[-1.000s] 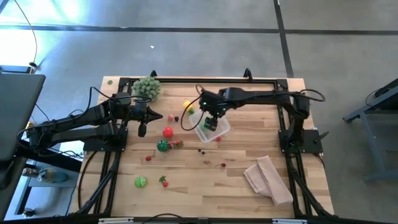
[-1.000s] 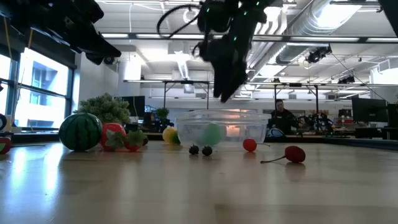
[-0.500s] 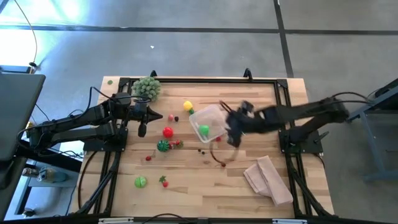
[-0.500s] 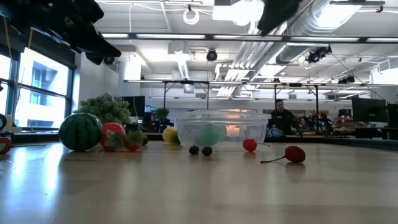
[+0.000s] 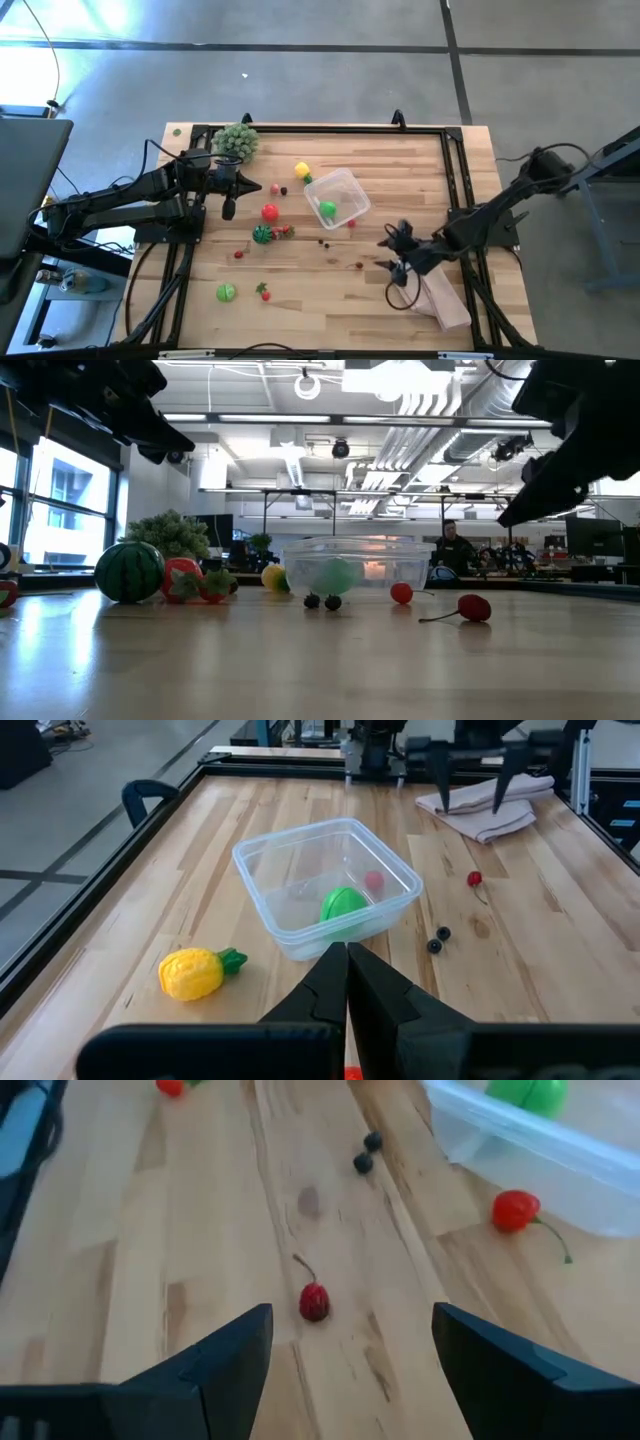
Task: Pick and placing Produce into tupperware
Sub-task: Put the red cherry into the transparent bin
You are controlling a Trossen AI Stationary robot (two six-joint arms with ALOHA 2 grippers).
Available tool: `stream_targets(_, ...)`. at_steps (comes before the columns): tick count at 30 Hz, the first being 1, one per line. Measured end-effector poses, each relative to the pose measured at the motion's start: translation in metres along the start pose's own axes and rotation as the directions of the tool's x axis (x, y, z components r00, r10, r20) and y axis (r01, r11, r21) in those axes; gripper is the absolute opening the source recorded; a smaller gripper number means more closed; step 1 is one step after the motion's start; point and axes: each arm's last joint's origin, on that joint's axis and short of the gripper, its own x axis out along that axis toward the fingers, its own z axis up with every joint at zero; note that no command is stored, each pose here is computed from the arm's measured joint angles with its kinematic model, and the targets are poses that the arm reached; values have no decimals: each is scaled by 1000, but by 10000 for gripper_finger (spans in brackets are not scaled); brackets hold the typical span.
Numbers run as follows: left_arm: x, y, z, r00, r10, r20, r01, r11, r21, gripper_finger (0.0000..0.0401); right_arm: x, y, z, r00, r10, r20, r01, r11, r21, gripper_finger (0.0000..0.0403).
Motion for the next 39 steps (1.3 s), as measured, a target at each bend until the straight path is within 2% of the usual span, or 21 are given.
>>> stream_targets(9,0,0,0,1000,0,0,0,1000,0,1,37,11,-17,1000,2,16,1,986,-164,264)
stream_targets(16,0,0,0,1000,0,0,0,1000,0,1,62,14,-29,1000,16,19,-12,986,-168,263)
stream_targets(23,0,0,0,1000,0,0,0,1000,0,1,85,30,-30,996,-62,-69,41,962,-270,263)
stream_targets(27,0,0,0,1000,0,0,0,1000,0,1,89,35,-26,988,-122,-94,93,959,-269,263)
stream_targets(35,0,0,0,1000,0,0,0,1000,0,1,88,34,-26,981,-146,-128,118,972,-204,263)
stream_targets(39,0,0,0,1000,0,0,0,1000,0,1,88,33,-28,978,-153,-143,127,976,-180,250)
